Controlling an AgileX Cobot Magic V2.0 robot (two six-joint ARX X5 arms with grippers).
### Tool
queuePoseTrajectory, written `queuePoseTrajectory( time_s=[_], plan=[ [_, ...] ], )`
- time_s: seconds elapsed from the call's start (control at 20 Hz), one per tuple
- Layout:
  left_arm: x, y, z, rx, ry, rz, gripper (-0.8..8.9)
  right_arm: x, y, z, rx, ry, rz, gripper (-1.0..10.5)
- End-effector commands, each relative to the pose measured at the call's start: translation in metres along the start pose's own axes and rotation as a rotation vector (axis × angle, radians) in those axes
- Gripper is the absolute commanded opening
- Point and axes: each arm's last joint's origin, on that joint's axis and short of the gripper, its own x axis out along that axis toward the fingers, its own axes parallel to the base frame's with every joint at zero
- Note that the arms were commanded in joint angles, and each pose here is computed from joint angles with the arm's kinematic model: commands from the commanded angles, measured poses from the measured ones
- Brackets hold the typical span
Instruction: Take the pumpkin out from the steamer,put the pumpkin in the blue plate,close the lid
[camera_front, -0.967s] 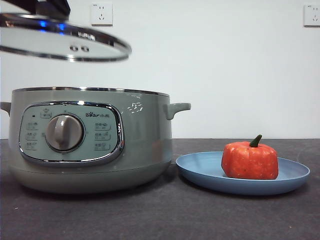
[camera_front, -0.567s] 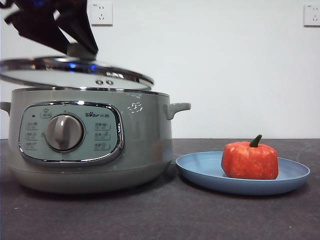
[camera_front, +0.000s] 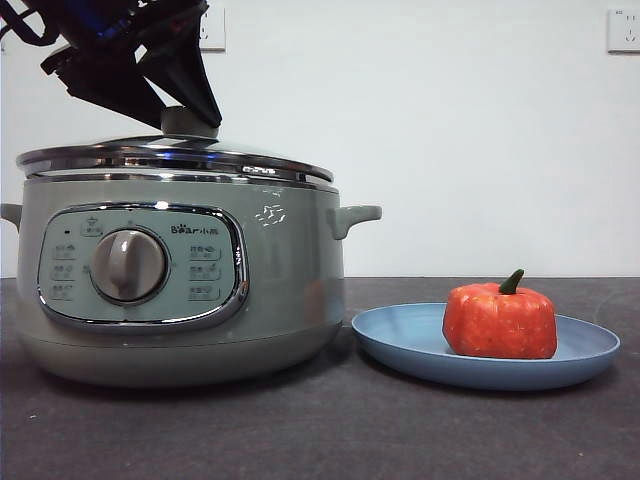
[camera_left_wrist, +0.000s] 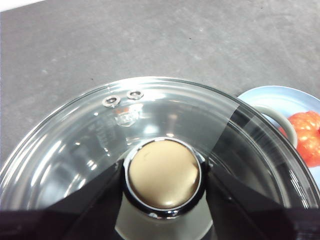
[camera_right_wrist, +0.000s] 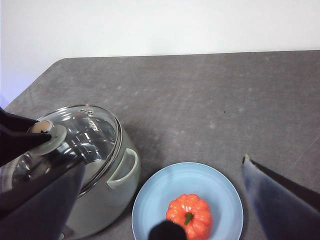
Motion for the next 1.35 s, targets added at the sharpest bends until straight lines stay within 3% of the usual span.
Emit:
queuePoseTrajectory(
  time_s=[0.05,0.8,0.85,0.95,1.0,1.2,1.35],
  plan=[
    [-0.002,-0.001,0.006,-0.005,-0.046,-0.010,-0.09,0.001,0.000,-0.001,0.005,-0.001,-0.003,5.3],
    [0.011,-0.001,-0.001,-0.008,0.021,-0.014,0.06,0.001,0.000,-0.001,0.005,0.000,-0.002,5.3],
    [0.011,-0.001,-0.002,-0.008,0.023,-0.014,0.66,0.001,0.000,-0.001,0.005,0.000,-0.002,5.3],
    [0.011,-0.001,-0.003,-0.009,0.035,-0.013,3.30,0.001,0.000,-0.001,0.005,0.000,-0.002,5.3],
    [0.011,0.000,-0.003,-0.010,0.039,-0.012,3.94,0.001,0.000,-0.001,0.005,0.000,-0.002,5.3],
    [0.008,-0.001,-0.002,-0.012,0.051,-0.012,4.05,0.001,0.000,-0.001,0.005,0.000,-0.002,5.3],
    [-0.001,-0.001,0.002,-0.014,0.144,-0.012,4.05,0.001,0.000,-0.002,0.005,0.008,-0.004,5.3]
  ],
)
